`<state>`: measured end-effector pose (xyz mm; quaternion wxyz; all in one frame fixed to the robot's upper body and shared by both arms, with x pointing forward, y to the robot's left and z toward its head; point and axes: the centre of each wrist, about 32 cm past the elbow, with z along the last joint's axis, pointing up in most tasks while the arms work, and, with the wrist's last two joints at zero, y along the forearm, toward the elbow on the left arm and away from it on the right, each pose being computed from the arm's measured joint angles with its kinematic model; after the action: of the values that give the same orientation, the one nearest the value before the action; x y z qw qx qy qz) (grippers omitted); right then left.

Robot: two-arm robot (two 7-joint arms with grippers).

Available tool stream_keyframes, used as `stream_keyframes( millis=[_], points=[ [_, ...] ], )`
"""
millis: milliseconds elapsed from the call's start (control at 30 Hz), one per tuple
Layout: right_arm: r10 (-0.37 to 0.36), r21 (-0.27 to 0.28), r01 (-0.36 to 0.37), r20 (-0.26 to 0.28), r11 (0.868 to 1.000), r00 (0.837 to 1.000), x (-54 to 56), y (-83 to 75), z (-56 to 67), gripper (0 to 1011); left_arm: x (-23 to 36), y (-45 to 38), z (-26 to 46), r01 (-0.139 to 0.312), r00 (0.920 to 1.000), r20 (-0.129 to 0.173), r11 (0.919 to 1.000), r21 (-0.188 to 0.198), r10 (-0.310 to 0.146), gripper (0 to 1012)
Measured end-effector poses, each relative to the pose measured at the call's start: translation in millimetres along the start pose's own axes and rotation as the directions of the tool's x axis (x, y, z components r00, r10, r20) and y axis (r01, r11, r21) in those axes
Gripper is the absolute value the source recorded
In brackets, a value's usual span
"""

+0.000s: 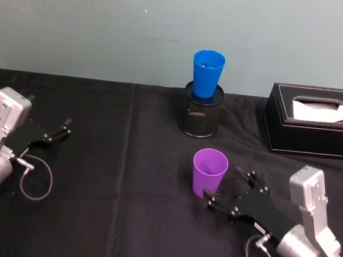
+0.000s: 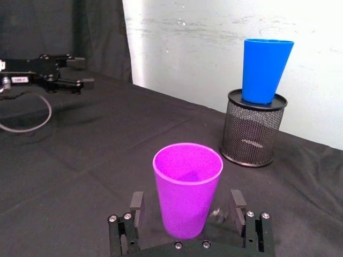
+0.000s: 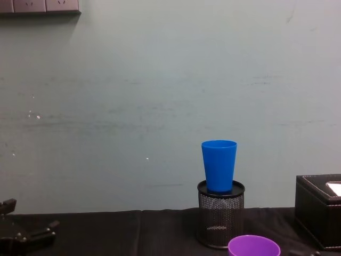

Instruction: Pick up one cup with a gripper and tap it against the other cup.

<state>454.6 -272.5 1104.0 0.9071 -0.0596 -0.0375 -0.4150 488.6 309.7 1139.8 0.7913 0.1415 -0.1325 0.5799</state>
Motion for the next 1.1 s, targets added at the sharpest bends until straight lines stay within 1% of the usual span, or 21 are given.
stream_keyframes(
  millis=[67,133,167,200,467,733,1100],
  points=[
    [0.001,0.001,-0.001,-0.006,1.000,1.000,1.6,4.7,-0.3,1004,0.0,0.0,0.0,0.000,1.0000,0.000,1.0000,0.000,0.000,1000],
    [0.003,0.004,-0.003,-0.015,1.000,1.000,4.3,13.2,1.0,1004,0.0,0.0,0.0,0.000,1.0000,0.000,1.0000,0.000,0.000,1000],
    [0.003,0.004,-0.003,-0.015,1.000,1.000,4.3,13.2,1.0,1004,0.0,0.0,0.0,0.000,1.0000,0.000,1.0000,0.000,0.000,1000],
    [0.003,0.006,-0.003,-0.018,1.000,1.000,5.3,17.3,1.8,1004,0.0,0.0,0.0,0.000,1.0000,0.000,1.0000,0.000,0.000,1000],
    [0.011,0.001,-0.011,-0.016,1.000,1.000,8.9,34.5,4.0,1004,0.0,0.0,0.0,0.000,1.0000,0.000,1.0000,0.000,0.000,1000],
    [0.015,0.002,-0.015,-0.012,1.000,1.000,8.6,44.4,4.5,1004,0.0,0.0,0.0,0.000,1.0000,0.000,1.0000,0.000,0.000,1000],
    [0.016,0.006,-0.016,-0.022,1.000,1.000,7.4,49.9,3.4,1004,0.0,0.0,0.0,0.000,1.0000,0.000,1.0000,0.000,0.000,1000]
  ],
)
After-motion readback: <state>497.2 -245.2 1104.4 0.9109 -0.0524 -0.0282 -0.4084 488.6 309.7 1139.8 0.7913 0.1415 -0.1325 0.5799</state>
